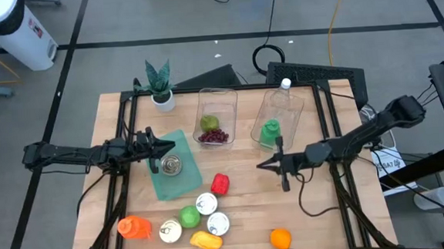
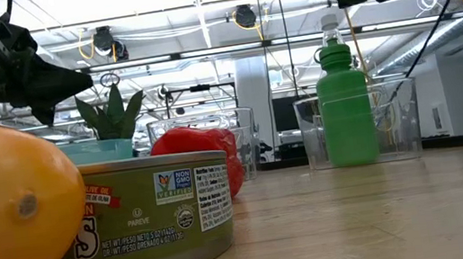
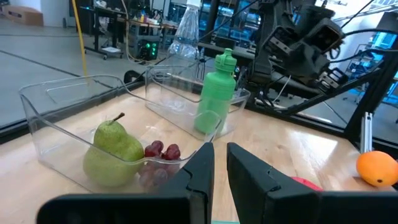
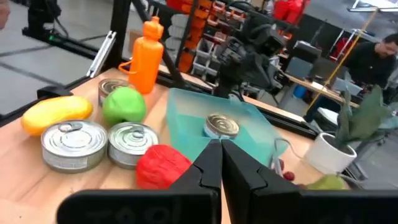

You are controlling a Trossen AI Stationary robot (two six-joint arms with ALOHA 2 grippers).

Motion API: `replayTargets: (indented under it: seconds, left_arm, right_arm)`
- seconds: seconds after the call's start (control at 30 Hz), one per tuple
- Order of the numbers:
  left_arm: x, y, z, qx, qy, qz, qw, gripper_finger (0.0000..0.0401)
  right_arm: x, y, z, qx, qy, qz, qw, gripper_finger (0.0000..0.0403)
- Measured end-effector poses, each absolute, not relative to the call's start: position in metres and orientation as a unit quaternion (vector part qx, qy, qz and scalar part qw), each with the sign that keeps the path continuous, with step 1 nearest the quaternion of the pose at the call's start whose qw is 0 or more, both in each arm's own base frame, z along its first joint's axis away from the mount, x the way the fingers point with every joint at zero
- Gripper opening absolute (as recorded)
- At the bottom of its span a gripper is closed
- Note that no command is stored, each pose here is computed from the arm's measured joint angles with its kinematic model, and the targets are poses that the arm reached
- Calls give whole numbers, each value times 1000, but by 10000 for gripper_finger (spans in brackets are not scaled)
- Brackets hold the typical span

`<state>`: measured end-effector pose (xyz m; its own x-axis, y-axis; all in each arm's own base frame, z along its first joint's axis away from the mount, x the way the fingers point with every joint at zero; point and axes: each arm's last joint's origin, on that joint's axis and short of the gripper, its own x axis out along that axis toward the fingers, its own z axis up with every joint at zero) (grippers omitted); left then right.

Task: Pick & Place Food Item
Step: Put the bottom green tuna can into the green bin

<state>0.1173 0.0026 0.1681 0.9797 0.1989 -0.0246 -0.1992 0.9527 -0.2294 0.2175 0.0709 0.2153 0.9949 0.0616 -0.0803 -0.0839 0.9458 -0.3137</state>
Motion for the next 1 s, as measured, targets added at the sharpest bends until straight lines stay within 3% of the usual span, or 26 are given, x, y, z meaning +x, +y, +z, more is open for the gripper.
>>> replayTargets:
  seconds: [1.0]
  left_arm:
    - [117,3,167,-104,5,106,989,49]
  right_arm:
    - [239,93,216,-147,58,64,985,0]
